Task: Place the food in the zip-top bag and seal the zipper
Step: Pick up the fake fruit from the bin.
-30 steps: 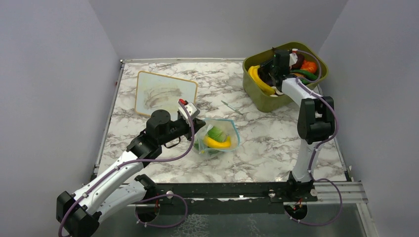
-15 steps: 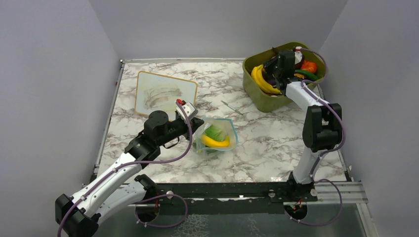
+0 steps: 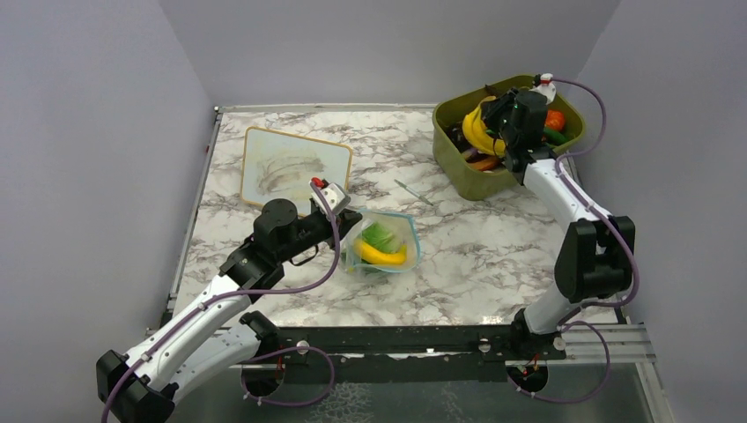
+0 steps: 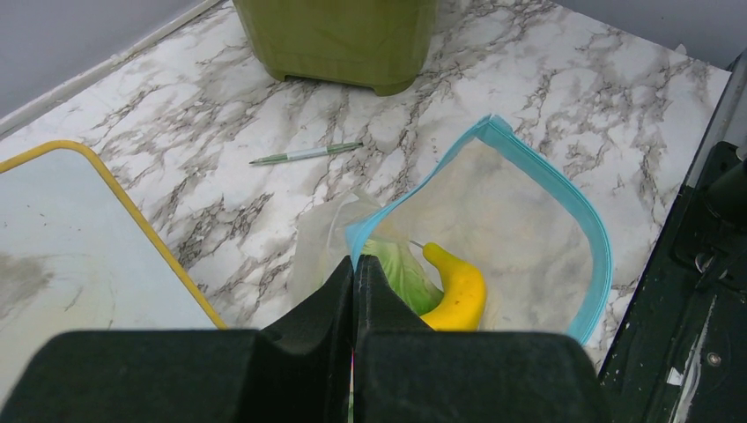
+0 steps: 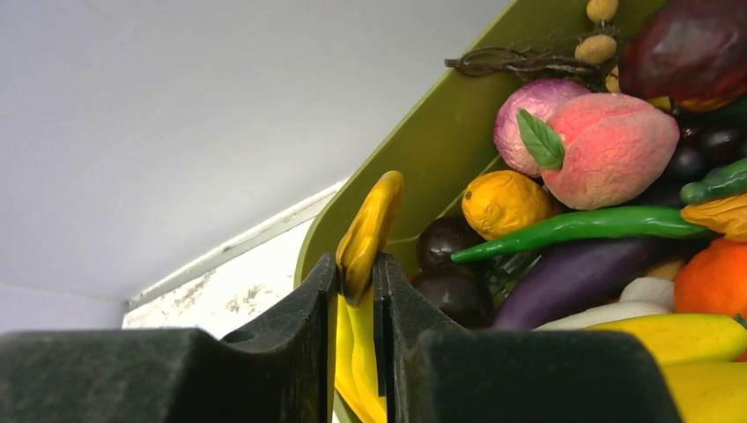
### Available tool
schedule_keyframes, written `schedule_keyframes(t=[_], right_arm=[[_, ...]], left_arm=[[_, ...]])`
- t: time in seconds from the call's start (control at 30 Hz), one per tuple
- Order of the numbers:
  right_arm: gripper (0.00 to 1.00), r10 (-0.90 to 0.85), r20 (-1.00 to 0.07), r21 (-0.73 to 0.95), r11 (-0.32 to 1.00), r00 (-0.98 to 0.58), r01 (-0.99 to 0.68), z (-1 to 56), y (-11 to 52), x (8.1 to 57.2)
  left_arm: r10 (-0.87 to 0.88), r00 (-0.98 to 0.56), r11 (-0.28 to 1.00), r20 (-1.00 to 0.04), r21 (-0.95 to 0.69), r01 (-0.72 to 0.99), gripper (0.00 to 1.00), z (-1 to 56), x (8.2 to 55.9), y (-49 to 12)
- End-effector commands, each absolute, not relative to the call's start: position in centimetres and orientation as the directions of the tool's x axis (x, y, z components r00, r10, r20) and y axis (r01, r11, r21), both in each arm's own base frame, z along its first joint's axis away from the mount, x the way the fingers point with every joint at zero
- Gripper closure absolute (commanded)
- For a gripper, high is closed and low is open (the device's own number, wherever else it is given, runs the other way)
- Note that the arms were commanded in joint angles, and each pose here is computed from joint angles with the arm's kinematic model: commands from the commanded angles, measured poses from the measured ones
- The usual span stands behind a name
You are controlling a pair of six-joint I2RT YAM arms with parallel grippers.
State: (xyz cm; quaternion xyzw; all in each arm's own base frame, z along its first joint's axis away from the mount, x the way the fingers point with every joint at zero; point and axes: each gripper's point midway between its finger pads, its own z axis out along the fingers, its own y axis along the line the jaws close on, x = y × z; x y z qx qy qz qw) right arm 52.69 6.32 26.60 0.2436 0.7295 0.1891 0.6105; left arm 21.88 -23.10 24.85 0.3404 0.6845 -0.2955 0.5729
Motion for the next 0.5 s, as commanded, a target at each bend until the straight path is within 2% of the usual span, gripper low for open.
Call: schedule_keyframes(t=[0.0, 0.47], right_arm=[[0.99, 0.492, -0.865, 0.494, 0.869, -0.100, 0.007, 29.8, 6.6, 51.1], [0.99, 0.355, -0.902, 0.421, 0.848, -0.244, -0.323, 30.3, 11.7, 43.5]], left_arm=[[0.125, -0.100, 0.605, -0.987, -0.004, 0.796, 1.00, 24.9, 21.8, -22.8], [0.137, -0.080, 0.629, -0.987, 0.024, 0.777, 1.00, 24.9, 22.2, -22.2]])
